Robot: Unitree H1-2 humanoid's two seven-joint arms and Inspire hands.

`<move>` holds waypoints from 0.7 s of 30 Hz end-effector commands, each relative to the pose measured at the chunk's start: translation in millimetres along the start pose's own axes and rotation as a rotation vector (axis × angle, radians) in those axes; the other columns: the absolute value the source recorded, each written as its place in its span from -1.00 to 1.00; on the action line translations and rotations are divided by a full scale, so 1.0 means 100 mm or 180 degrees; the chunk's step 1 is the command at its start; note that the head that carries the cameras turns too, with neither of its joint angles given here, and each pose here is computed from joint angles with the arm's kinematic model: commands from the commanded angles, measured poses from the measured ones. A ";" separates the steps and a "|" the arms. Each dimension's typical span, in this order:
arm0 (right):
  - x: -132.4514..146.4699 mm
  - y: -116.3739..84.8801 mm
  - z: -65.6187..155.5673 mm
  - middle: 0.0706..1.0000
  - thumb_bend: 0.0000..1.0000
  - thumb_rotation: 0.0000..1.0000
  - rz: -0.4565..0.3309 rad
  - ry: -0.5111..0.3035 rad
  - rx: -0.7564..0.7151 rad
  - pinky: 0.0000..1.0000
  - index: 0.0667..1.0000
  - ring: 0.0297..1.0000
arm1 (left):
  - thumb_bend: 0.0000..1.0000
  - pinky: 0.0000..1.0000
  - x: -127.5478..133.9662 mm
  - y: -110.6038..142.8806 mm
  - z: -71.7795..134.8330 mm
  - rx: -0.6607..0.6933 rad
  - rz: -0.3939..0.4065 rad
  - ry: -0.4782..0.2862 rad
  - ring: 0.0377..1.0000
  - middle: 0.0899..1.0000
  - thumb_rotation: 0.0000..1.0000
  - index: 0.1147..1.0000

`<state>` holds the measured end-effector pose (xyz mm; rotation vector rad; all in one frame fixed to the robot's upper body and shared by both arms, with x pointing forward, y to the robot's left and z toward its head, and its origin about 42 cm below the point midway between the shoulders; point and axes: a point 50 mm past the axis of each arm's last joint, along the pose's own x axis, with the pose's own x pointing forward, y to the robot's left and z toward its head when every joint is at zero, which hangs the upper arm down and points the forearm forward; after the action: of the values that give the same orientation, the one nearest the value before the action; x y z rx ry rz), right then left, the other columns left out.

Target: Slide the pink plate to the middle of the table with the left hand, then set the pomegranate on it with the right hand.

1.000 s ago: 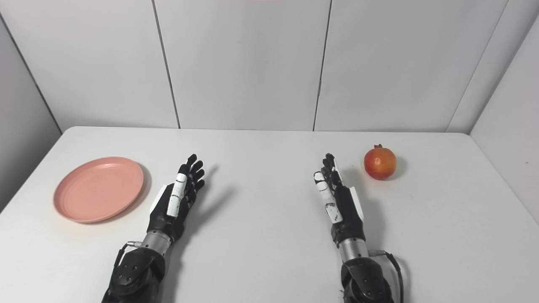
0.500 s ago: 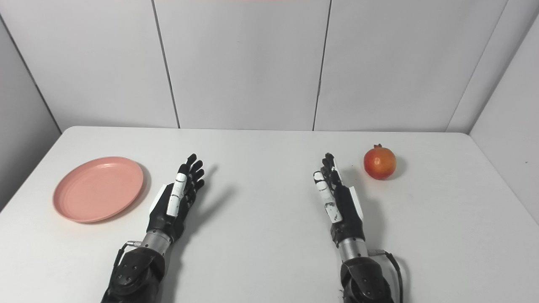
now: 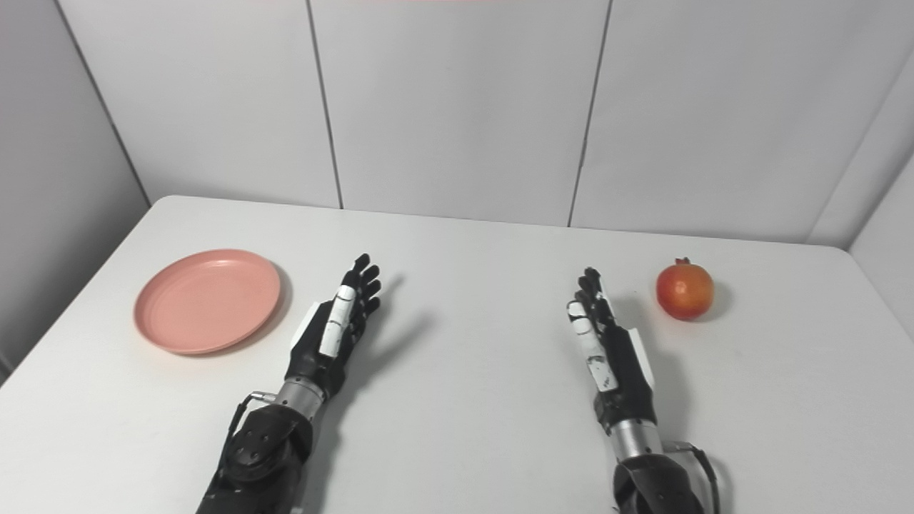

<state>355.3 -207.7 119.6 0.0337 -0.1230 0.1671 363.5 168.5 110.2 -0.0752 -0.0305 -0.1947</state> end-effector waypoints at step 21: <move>0.01 -0.30 0.00 1.00 0.41 0.72 0.0080 -0.0296 -0.0050 1.00 1.00 1.00 | 0.43 1.00 0.21 -0.25 -0.01 0.0084 0.0151 -0.0236 1.00 1.00 1.00 1.00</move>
<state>361.3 -231.2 119.8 0.0359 -0.1788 0.1940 378.9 134.8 109.9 -0.0603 -0.0719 -0.1572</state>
